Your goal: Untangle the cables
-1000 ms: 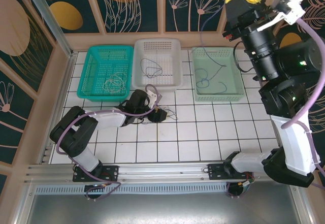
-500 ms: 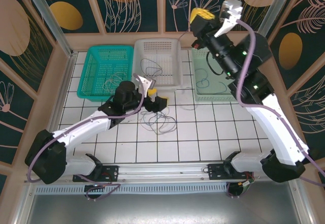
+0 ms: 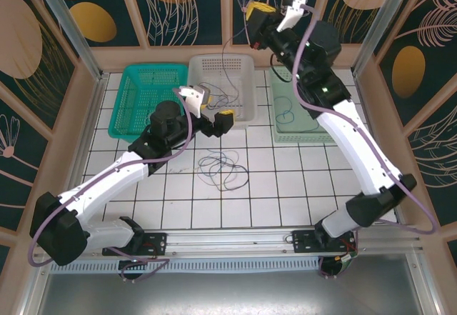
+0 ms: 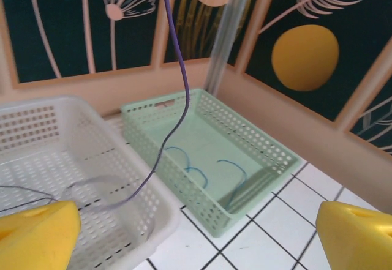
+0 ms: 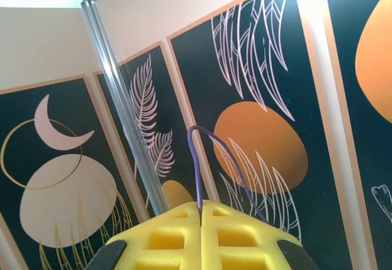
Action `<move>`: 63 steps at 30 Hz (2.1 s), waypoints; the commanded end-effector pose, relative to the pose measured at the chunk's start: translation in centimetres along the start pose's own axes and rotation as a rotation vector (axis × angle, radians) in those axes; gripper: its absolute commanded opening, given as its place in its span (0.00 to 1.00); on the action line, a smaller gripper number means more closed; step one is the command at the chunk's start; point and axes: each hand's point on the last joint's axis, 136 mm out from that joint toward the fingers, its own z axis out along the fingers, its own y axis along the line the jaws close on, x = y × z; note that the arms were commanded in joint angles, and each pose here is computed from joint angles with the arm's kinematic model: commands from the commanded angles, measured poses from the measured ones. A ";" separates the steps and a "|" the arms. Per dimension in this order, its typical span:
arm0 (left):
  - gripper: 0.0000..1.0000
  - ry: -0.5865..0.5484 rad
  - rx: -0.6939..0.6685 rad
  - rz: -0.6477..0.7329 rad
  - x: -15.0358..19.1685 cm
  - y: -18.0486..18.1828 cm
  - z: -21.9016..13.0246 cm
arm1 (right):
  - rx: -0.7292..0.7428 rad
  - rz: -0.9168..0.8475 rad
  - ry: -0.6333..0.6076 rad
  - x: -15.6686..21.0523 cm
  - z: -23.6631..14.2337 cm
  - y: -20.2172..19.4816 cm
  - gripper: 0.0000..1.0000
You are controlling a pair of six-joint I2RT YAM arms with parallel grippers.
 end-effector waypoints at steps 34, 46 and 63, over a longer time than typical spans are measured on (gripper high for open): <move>0.99 0.048 -0.256 -0.075 5.5 6.4 -3.4 | 0.146 0.237 0.579 26.8 8.9 -12.4 0.00; 0.99 0.079 -0.273 -0.108 7.1 7.0 -3.9 | 0.335 0.338 0.819 36.5 5.5 -18.5 0.54; 0.91 0.503 -0.189 -0.086 19.9 7.0 -4.3 | 0.156 0.279 0.732 27.0 0.2 -12.1 0.81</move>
